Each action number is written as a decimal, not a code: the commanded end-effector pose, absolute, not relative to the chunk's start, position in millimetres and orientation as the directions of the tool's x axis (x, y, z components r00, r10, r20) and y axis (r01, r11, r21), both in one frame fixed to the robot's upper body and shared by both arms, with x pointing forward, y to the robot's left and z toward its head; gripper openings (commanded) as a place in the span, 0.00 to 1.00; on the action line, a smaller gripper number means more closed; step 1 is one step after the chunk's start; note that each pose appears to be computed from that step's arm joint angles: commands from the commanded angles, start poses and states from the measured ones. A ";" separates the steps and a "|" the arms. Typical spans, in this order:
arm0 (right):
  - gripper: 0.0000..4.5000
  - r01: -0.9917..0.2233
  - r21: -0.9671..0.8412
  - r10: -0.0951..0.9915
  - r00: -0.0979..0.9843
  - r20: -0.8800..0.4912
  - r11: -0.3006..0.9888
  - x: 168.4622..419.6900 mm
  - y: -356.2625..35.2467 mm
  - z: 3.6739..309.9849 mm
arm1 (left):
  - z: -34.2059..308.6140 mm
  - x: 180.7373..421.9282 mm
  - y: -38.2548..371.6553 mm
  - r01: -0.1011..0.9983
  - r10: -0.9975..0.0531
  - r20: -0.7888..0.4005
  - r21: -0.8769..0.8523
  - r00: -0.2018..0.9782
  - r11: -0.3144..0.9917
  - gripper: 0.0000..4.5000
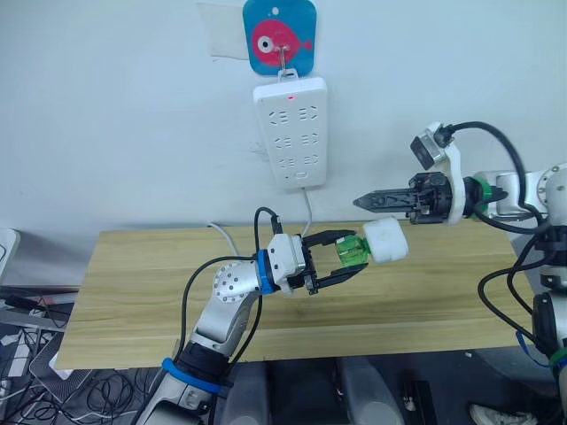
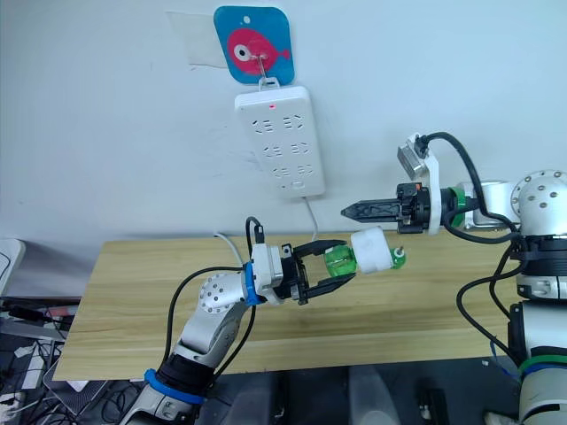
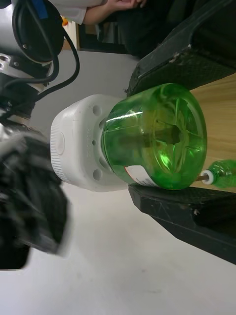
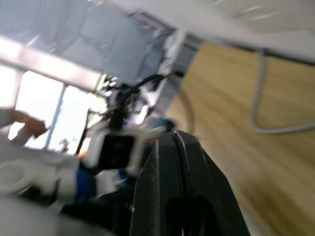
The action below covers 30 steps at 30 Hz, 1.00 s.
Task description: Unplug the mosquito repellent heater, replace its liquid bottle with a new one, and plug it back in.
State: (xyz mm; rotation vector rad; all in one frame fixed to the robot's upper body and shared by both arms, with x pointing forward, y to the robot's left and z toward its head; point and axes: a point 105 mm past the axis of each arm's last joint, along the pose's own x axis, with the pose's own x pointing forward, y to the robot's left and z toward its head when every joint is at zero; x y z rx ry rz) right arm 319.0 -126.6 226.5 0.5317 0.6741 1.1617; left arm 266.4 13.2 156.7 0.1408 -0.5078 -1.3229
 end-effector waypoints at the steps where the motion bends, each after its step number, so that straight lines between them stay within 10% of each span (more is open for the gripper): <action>1: 0.01 -0.604 0.696 0.915 0.345 -0.210 0.388 334.0 -147.8 216.0 | 167.9 257.4 13.1 0.878 -0.944 0.306 0.409 0.126 0.250 0.50; 20: 0.01 -0.593 0.776 0.972 0.049 -0.230 0.214 256.0 -145.3 188.1 | 168.6 265.4 15.7 0.880 -0.935 0.310 0.380 0.171 0.286 0.50; 30: 0.01 -0.638 0.766 0.990 -0.041 -0.137 0.079 240.3 -135.8 222.6 | 160.1 264.2 16.2 0.886 -0.942 0.282 0.369 0.180 0.280 0.50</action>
